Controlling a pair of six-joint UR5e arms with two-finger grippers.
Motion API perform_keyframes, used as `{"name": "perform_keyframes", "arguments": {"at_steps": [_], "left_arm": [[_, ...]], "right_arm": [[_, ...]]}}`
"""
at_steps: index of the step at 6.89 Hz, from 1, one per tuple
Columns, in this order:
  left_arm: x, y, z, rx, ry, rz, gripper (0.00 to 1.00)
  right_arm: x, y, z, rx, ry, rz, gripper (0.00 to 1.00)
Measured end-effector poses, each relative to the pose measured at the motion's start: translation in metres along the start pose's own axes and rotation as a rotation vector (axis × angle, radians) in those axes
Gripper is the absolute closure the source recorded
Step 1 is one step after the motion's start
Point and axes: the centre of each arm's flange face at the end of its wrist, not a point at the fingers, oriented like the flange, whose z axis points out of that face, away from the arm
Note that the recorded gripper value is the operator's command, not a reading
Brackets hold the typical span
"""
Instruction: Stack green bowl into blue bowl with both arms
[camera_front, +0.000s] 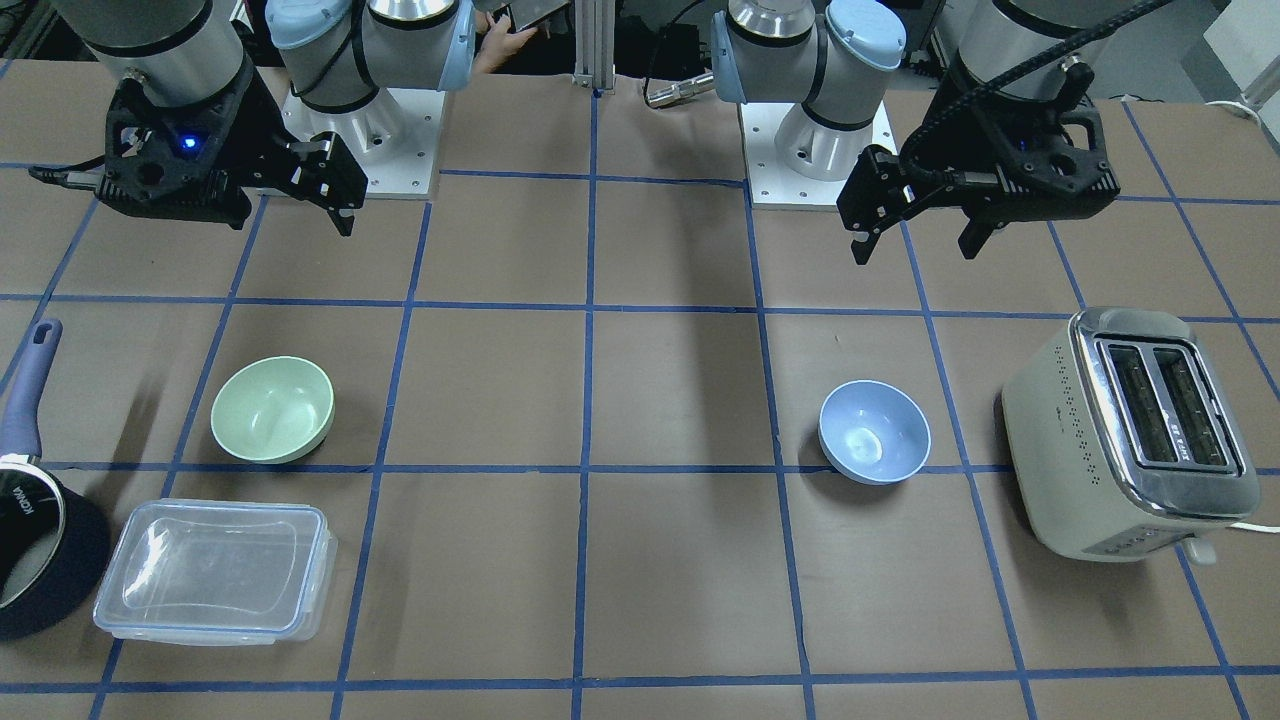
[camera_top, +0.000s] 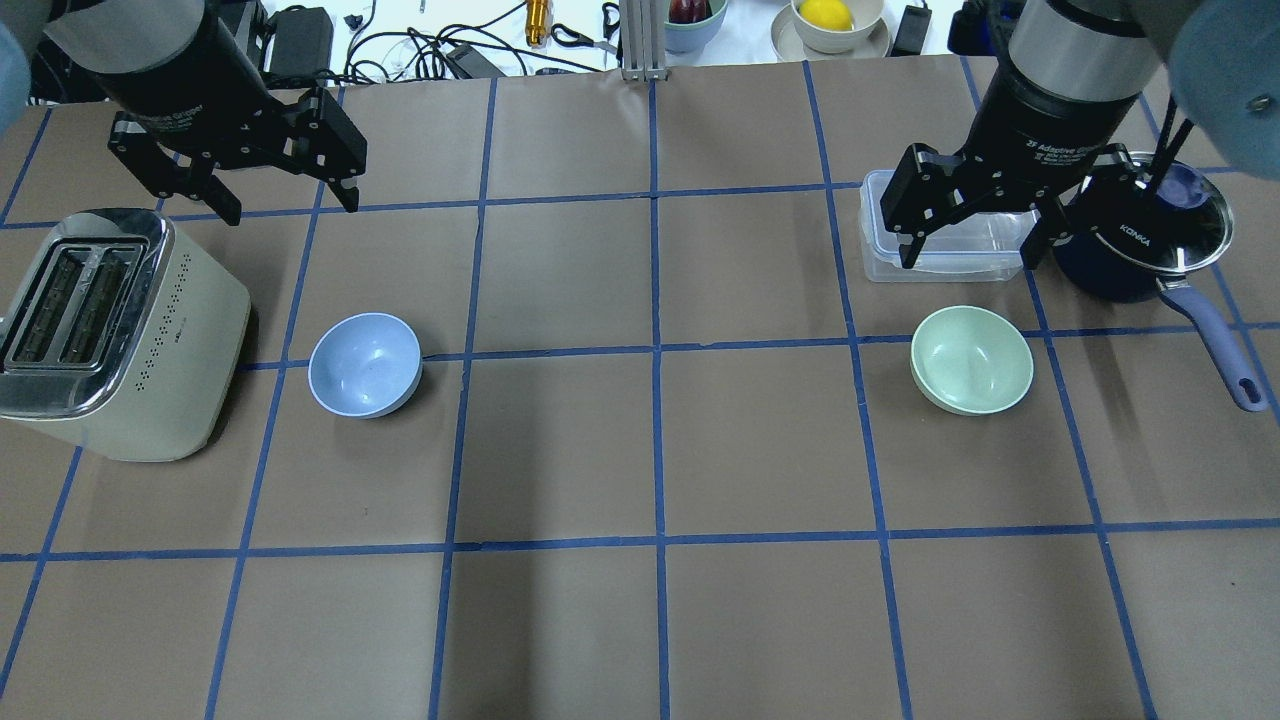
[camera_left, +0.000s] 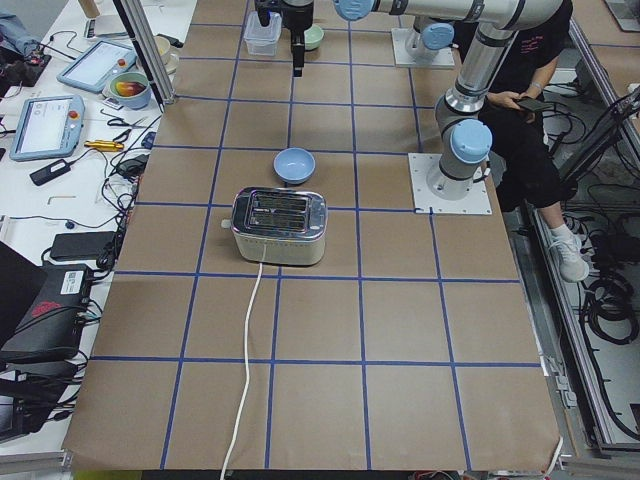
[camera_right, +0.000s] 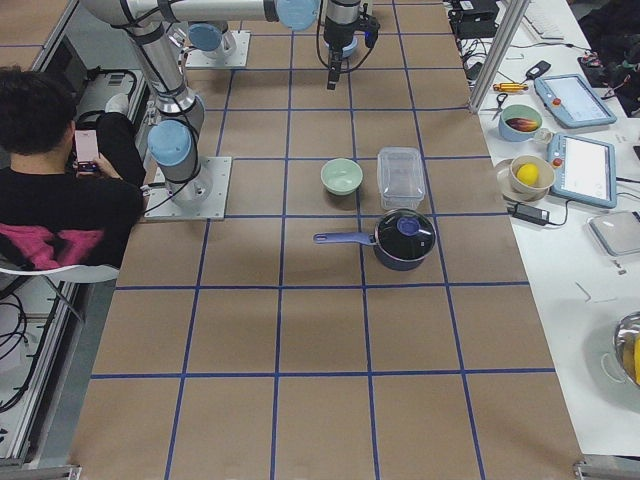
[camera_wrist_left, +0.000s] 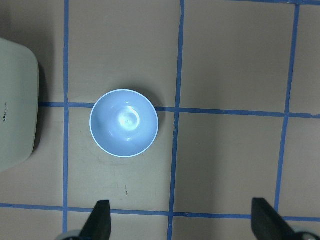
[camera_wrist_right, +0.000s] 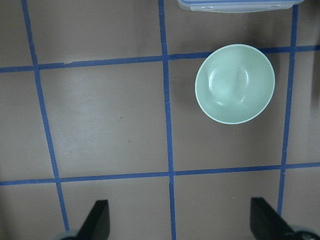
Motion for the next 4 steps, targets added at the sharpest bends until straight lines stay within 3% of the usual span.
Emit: {"name": "perform_keyframes", "arguments": {"at_steps": [4], "left_arm": [[0.0028, 0.0009, 0.0011, -0.001, -0.005, 0.006, 0.00]], "right_arm": [[0.0006, -0.0007, 0.0013, -0.003, 0.005, 0.002, 0.00]]}}
